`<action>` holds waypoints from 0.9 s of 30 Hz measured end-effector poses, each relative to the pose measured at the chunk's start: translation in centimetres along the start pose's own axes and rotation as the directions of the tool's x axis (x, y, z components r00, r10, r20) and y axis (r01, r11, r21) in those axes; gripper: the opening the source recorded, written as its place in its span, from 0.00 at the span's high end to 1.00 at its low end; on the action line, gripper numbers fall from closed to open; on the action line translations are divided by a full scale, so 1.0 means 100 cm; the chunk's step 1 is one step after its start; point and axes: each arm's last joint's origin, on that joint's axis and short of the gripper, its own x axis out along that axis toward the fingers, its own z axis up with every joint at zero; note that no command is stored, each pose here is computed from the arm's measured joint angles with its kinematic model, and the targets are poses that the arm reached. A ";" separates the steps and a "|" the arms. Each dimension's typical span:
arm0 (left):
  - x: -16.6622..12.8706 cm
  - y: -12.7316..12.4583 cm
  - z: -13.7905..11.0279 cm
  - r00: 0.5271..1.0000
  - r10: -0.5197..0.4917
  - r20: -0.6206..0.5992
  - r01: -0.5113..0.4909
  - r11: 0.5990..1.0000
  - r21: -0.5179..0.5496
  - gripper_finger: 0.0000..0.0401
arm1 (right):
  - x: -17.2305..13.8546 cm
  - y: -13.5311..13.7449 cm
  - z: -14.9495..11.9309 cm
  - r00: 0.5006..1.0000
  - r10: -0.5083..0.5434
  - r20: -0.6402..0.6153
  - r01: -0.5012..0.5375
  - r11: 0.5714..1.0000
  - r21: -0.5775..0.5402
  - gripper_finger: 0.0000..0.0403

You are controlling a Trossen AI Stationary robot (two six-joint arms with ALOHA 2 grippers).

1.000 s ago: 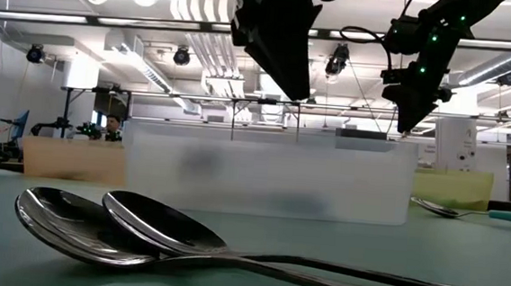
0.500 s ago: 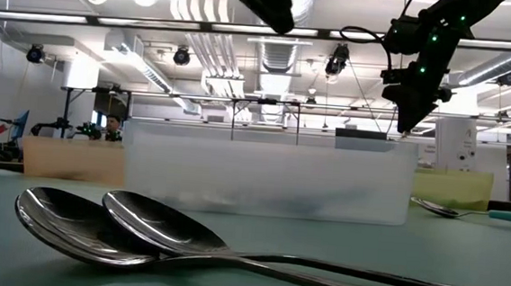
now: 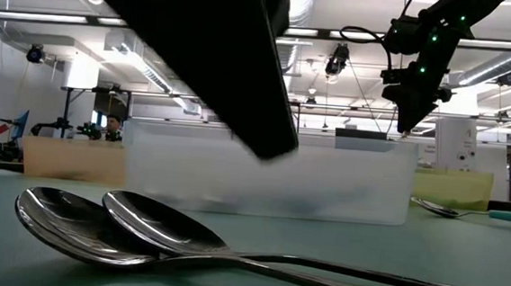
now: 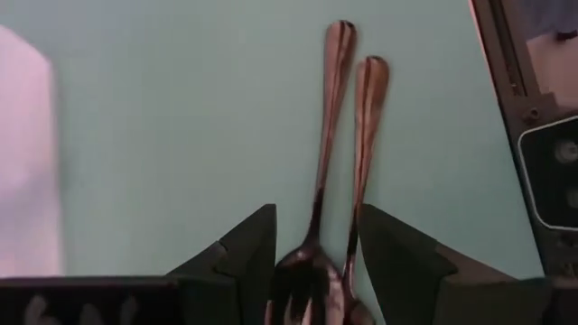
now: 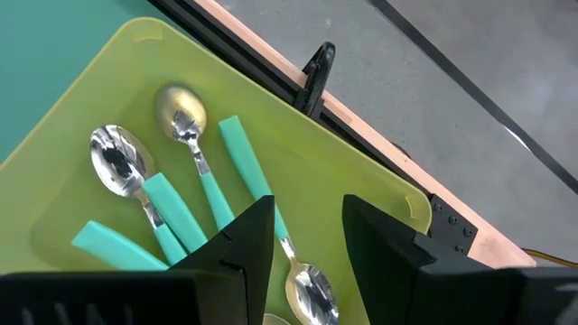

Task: Sort silverware by color (type)
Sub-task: Put the black spoon into the orange bin

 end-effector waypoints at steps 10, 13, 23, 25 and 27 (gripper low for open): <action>0.025 0.000 0.000 0.999 -0.026 0.020 0.026 0.999 -0.021 0.64 | 0.000 0.000 0.000 1.000 -0.001 0.000 0.001 1.000 0.000 0.69; 0.033 0.003 -0.002 1.000 -0.017 0.005 0.017 1.000 -0.026 0.64 | 0.000 0.000 0.000 1.000 0.000 0.000 0.000 1.000 0.000 0.69; 0.043 0.021 0.001 1.000 0.006 -0.010 -0.007 0.997 -0.083 0.72 | 0.000 0.000 0.000 1.000 -0.001 0.001 0.001 1.000 0.000 0.69; 0.045 0.024 0.001 1.000 0.010 -0.014 -0.011 0.996 -0.089 0.75 | 0.000 0.000 0.000 1.000 -0.001 0.001 0.001 1.000 0.000 0.69; 0.046 0.025 -0.001 1.000 0.008 -0.018 -0.010 0.995 -0.100 0.80 | 0.000 0.000 0.000 1.000 -0.001 0.000 0.001 1.000 0.000 0.69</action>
